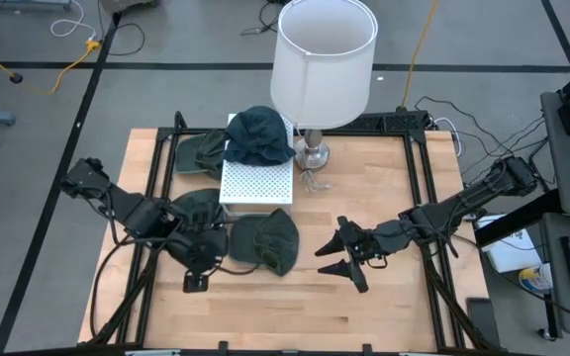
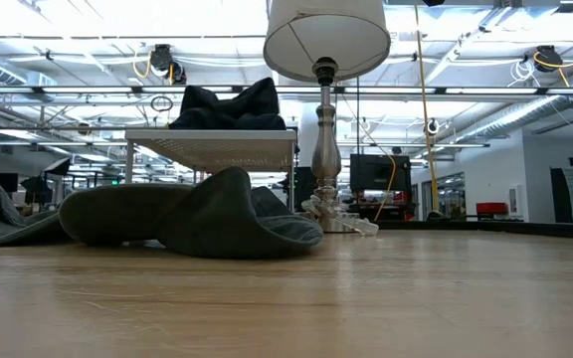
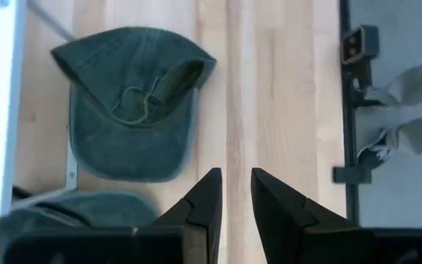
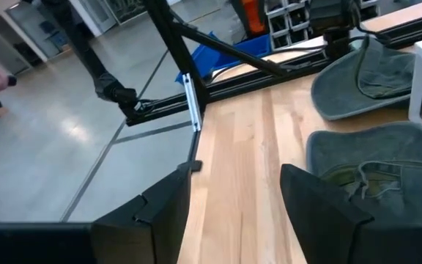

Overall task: Pick & Place hat
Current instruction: Put the bottom right gray cap on the shelf

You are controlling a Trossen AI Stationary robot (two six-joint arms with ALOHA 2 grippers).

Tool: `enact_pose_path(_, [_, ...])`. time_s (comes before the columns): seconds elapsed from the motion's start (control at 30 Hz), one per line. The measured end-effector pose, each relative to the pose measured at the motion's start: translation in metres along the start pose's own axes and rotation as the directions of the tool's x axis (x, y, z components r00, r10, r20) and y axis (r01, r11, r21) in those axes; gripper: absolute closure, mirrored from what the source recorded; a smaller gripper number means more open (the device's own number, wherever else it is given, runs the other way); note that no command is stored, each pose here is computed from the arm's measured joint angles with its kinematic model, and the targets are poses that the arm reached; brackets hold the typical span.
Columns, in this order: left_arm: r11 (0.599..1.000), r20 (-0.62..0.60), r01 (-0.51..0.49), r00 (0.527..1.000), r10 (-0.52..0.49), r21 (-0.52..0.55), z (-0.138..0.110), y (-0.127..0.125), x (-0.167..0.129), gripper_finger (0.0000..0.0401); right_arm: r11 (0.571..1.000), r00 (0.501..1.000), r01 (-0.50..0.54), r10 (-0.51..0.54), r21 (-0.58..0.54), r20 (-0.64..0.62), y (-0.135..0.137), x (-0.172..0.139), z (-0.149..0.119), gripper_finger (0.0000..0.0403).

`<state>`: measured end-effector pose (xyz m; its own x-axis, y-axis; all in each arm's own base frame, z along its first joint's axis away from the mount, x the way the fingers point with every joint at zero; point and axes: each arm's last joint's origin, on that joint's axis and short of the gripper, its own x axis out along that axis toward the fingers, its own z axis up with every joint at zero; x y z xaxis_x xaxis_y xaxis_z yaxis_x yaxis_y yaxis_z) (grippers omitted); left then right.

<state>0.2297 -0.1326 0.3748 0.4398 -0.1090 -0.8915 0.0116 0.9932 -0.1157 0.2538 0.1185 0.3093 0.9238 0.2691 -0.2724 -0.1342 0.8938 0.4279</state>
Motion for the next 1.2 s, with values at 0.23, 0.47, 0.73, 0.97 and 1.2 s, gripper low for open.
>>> enact_pose_path(0.23, [0.993,-0.005,0.011,1.000,-0.010,0.115,0.001,-0.001,0.001,0.0299,1.000,1.000,0.007,-0.007,0.000,0.004,0.000,0.000,0.000,0.0196])
enact_pose_path(0.47, [0.976,-0.092,-0.036,0.994,0.056,0.213,0.010,-0.007,0.037,0.0228,1.000,1.000,0.016,-0.016,0.000,0.006,-0.001,0.000,0.000,0.0199])
enact_pose_path(0.73, [0.960,-0.182,-0.129,0.967,0.178,0.249,0.019,-0.012,0.087,0.0202,1.000,1.000,0.017,-0.017,-0.008,0.006,-0.001,0.000,0.000,0.0201])
enact_pose_path(0.97, [0.956,-0.265,-0.173,0.935,0.235,0.238,0.020,-0.010,0.128,0.0211,0.998,1.000,0.017,-0.017,-0.053,0.005,-0.001,0.000,0.000,0.0202])
enact_pose_path(1.2, [0.944,-0.310,-0.225,0.904,0.295,0.242,0.024,-0.004,0.160,0.0236,0.998,1.000,0.018,-0.018,-0.057,0.005,-0.001,0.000,0.000,0.0202])
